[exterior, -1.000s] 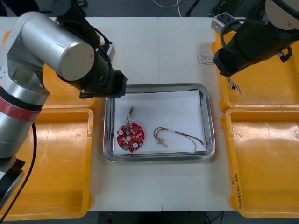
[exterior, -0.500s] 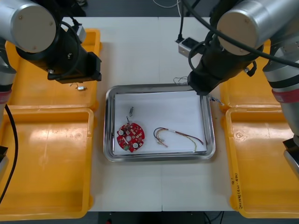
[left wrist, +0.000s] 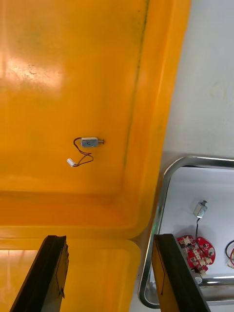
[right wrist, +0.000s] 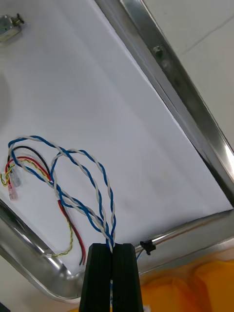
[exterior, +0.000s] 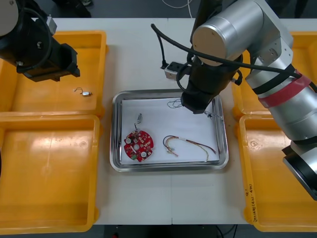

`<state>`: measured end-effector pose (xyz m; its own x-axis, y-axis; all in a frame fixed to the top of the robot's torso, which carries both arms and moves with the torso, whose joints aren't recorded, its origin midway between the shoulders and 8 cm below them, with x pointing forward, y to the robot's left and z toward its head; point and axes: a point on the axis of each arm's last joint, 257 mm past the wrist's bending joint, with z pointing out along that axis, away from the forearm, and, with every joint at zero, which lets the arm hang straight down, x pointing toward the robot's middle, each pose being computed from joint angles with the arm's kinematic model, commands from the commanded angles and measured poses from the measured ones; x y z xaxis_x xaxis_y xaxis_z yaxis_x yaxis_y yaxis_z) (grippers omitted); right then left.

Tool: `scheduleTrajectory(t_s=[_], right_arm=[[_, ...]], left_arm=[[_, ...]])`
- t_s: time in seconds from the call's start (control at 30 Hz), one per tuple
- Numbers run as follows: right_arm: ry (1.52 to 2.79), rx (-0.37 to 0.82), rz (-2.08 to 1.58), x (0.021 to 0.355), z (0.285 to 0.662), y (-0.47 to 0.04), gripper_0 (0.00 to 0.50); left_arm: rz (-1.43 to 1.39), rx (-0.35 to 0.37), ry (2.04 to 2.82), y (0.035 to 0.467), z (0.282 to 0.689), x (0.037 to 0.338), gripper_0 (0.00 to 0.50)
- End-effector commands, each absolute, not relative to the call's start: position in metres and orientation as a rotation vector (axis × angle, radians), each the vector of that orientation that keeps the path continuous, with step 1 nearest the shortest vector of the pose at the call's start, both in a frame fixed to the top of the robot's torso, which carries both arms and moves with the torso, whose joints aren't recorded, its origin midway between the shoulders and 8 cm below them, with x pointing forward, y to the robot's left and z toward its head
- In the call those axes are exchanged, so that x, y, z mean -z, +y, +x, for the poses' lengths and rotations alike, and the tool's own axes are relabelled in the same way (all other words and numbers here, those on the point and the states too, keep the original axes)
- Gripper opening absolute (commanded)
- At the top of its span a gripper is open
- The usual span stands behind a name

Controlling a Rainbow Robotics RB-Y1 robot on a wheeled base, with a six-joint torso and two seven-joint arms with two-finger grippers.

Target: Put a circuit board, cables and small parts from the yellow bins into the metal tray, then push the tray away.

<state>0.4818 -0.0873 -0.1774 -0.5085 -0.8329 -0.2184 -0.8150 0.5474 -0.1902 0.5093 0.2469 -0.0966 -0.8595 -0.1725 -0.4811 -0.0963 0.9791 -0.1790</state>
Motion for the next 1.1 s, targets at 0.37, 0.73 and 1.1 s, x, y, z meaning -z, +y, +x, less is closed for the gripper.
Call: scheduleTrajectory(t_s=[0.37, 0.73, 1.1], right_arm=[[2.191, 0.264, -1.685, 0.189, 0.511, -0.057, 0.000], [2.104, 0.256, -1.723, 0.216, 0.518, -0.059, 0.000], [2.056, 0.293, -1.743, 0.241, 0.526, -0.080, 0.000]], left_arm=[[-0.201, 0.115, 2.481, 0.284, 0.554, 0.070, 0.500], [-0.179, 0.086, 2.501, 0.283, 0.561, 0.087, 0.500], [-0.171, 0.096, 2.503, 0.281, 0.572, 0.103, 0.500]])
